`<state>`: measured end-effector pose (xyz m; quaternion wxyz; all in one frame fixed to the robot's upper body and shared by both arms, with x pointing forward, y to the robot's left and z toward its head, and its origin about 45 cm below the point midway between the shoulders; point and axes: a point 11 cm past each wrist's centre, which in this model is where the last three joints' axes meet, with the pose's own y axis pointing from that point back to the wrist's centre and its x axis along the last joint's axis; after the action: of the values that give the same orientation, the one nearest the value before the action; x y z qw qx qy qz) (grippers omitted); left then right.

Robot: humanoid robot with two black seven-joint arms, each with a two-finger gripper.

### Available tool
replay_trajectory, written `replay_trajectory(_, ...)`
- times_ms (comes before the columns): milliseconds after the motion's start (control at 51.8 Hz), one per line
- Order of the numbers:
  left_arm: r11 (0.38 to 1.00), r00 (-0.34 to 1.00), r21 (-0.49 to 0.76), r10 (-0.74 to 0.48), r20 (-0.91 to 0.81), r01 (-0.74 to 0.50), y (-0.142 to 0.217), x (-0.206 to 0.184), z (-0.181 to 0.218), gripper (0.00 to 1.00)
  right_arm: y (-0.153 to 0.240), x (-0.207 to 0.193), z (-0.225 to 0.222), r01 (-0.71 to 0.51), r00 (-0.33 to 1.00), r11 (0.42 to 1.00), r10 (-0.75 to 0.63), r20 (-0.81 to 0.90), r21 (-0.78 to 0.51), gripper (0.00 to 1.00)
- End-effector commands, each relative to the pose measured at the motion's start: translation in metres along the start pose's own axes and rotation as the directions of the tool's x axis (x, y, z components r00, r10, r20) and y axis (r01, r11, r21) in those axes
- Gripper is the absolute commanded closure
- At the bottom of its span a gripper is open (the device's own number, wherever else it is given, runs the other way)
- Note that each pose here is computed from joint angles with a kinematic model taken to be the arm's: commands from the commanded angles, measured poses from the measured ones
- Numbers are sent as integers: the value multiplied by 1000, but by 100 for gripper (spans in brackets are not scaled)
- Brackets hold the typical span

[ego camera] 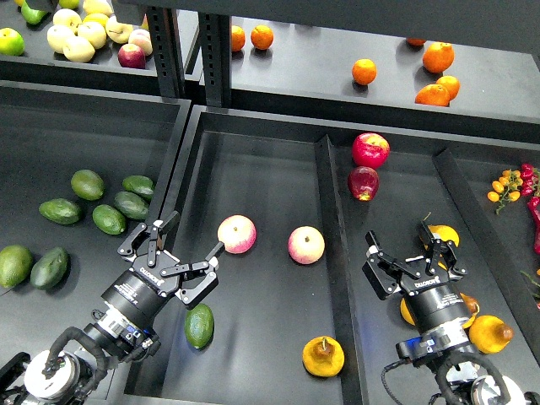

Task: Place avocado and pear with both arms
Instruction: 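Open the left gripper above the small green avocado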

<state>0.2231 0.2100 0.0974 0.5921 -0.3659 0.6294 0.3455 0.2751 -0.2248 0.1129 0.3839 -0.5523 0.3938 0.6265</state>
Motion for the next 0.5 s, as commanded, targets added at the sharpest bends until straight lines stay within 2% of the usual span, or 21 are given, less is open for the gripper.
replay_trajectory(0,1000,1000,-2,3,1,-3,0,1,0,1,0,0,0,2,1000,1000,-2,-1,1,0)
replay_trajectory(309,1000,1000,8,9,-1,-9,1,3,-2,1,0,0,0,1,1000,1000,-1,0,-1,0)
replay_trajectory(483,997,1000,71,11,8,-12,0,3,-10,1,0,0,0,2,1000,1000,-2,-1,-1,0)
